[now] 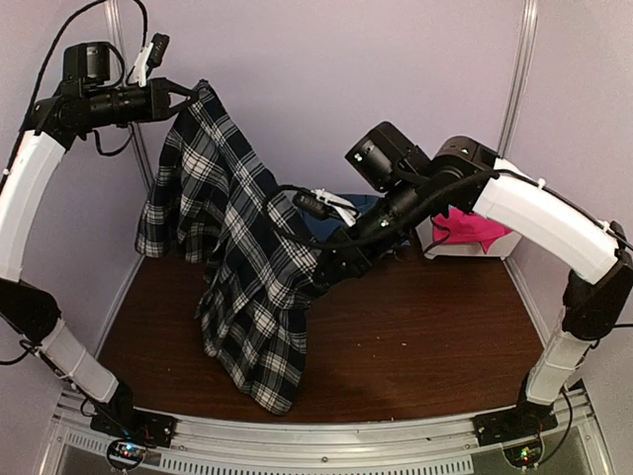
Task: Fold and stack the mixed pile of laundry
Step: Place the flattened skirt at the center of the board, then move the flattened skirt to the center of the board.
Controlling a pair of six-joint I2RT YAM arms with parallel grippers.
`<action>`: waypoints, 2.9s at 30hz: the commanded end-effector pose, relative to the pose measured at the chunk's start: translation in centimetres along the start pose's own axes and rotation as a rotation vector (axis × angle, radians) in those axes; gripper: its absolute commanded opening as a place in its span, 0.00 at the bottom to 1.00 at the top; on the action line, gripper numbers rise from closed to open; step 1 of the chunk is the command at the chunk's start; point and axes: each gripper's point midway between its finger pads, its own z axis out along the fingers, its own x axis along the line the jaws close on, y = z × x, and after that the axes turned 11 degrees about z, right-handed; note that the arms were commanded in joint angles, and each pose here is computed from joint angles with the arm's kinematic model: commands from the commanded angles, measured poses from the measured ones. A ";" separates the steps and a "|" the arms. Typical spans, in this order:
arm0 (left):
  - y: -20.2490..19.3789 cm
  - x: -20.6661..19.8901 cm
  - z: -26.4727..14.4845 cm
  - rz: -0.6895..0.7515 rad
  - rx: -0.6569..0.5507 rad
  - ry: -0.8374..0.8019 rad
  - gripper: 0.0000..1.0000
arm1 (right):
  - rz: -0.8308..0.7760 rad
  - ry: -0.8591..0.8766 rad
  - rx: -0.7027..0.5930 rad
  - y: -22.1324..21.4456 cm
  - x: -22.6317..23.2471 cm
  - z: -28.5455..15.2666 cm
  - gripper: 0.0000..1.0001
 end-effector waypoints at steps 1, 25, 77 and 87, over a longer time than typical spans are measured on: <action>1.0 5.7 3.7 -0.012 -0.061 0.129 0.00 | 0.264 0.121 0.099 -4.9 -1.7 -1.0 0.00; -28.3 2.1 12.7 -0.244 0.591 0.061 0.66 | 0.514 0.021 -0.069 -4.2 -18.5 4.7 0.49; -42.5 -9.9 16.1 -0.248 0.907 -0.105 0.53 | 0.596 0.000 0.129 -12.1 -25.3 12.2 0.38; -46.8 -19.4 20.1 -0.111 0.982 -0.355 0.37 | 0.661 0.158 0.282 -22.1 -16.3 13.9 0.26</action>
